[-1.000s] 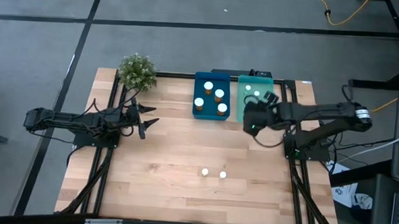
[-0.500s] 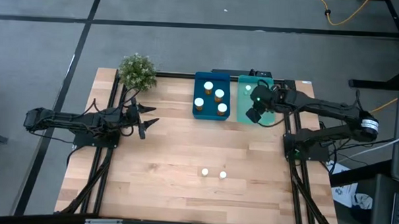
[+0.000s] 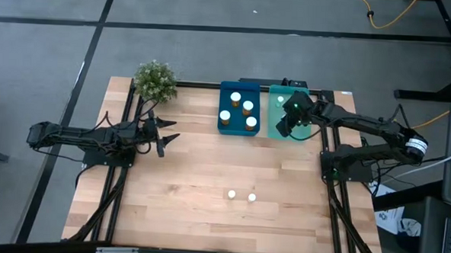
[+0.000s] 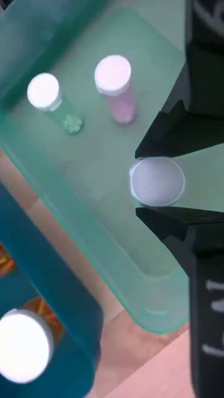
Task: Pick and place medicine bottles into bin by pill shape (circle, oval)
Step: Put the small green medicine bottle into the green bin, then put the small yellow medicine bottle into the green bin
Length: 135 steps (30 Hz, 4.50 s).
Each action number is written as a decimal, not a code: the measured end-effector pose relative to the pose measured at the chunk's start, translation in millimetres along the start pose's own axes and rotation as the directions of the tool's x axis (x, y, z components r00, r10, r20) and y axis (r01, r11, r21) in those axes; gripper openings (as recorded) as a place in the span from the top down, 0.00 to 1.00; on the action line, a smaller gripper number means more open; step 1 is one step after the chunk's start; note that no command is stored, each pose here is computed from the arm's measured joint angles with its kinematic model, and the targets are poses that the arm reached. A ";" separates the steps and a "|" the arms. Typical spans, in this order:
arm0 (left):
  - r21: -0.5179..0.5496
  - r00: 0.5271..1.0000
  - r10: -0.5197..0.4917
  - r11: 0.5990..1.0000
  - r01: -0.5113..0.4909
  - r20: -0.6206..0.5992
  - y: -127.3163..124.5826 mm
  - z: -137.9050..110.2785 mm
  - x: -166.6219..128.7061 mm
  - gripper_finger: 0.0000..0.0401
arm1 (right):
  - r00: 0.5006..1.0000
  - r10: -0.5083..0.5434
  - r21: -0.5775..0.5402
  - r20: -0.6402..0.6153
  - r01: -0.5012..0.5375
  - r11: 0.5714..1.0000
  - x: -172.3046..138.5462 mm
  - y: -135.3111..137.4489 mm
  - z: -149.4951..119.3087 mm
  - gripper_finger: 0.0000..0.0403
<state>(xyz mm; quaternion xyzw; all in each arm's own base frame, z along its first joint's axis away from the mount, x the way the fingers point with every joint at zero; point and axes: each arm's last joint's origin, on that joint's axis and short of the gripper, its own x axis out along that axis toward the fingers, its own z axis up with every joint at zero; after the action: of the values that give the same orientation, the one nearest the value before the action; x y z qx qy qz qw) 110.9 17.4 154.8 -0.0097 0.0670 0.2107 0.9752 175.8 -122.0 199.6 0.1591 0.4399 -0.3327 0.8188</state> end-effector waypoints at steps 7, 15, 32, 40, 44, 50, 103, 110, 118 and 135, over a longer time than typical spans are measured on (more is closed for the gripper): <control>0.000 1.000 0.000 1.000 0.000 0.000 0.0 0.0 0.0 0.42 | 1.000 -0.006 -0.002 -0.004 0.006 1.000 0.4 -2.2 -0.3 0.71; 0.000 1.000 0.000 1.000 0.000 0.000 0.0 0.0 0.0 0.42 | 0.999 0.005 -0.043 -0.041 -0.007 0.999 0.4 -2.0 -3.9 0.71; 0.000 1.000 0.000 1.000 0.000 0.000 0.0 0.0 0.0 0.42 | 0.998 -0.015 -0.072 -0.056 0.011 0.997 28.0 1.1 0.9 0.71; 0.000 1.000 0.000 1.000 0.000 0.000 0.0 0.0 0.0 0.42 | 0.998 -0.013 -0.067 -0.058 0.009 0.998 28.1 1.2 0.8 0.66; 0.000 1.000 0.000 1.000 0.000 0.000 0.0 0.0 0.0 0.42 | 0.998 -0.013 -0.048 -0.058 0.010 0.999 28.1 1.2 0.8 0.60; 0.000 1.000 0.000 1.000 0.000 0.000 0.0 0.0 0.0 0.42 | 0.998 -0.013 -0.048 -0.058 0.010 0.999 28.1 1.2 0.8 0.57; 0.000 1.000 0.000 1.000 0.000 0.000 0.0 0.0 0.0 0.42 | 0.748 0.612 -0.405 -0.257 -0.659 0.634 -68.6 170.0 -19.3 0.56; 0.000 1.000 0.000 1.000 0.000 0.000 0.0 0.0 0.0 0.42 | 0.781 0.536 -0.539 -0.321 -0.616 0.574 -68.5 200.9 -52.8 0.56; 0.000 1.000 0.000 1.000 0.000 0.000 0.0 0.0 0.0 0.42 | 0.790 0.437 -0.578 -0.429 -0.613 0.539 -44.5 227.3 -85.2 0.56; 0.000 1.000 0.000 1.000 0.000 -0.001 0.0 -0.1 0.0 0.42 | 0.778 0.497 -0.685 -0.385 -0.602 0.411 -15.3 253.1 -92.3 0.56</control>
<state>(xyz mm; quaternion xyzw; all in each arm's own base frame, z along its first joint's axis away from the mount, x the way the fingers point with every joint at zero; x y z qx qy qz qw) 110.9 17.4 154.7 -0.0096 0.0674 0.2107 0.9752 286.5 119.4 152.2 -0.0565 0.5097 0.1895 0.8373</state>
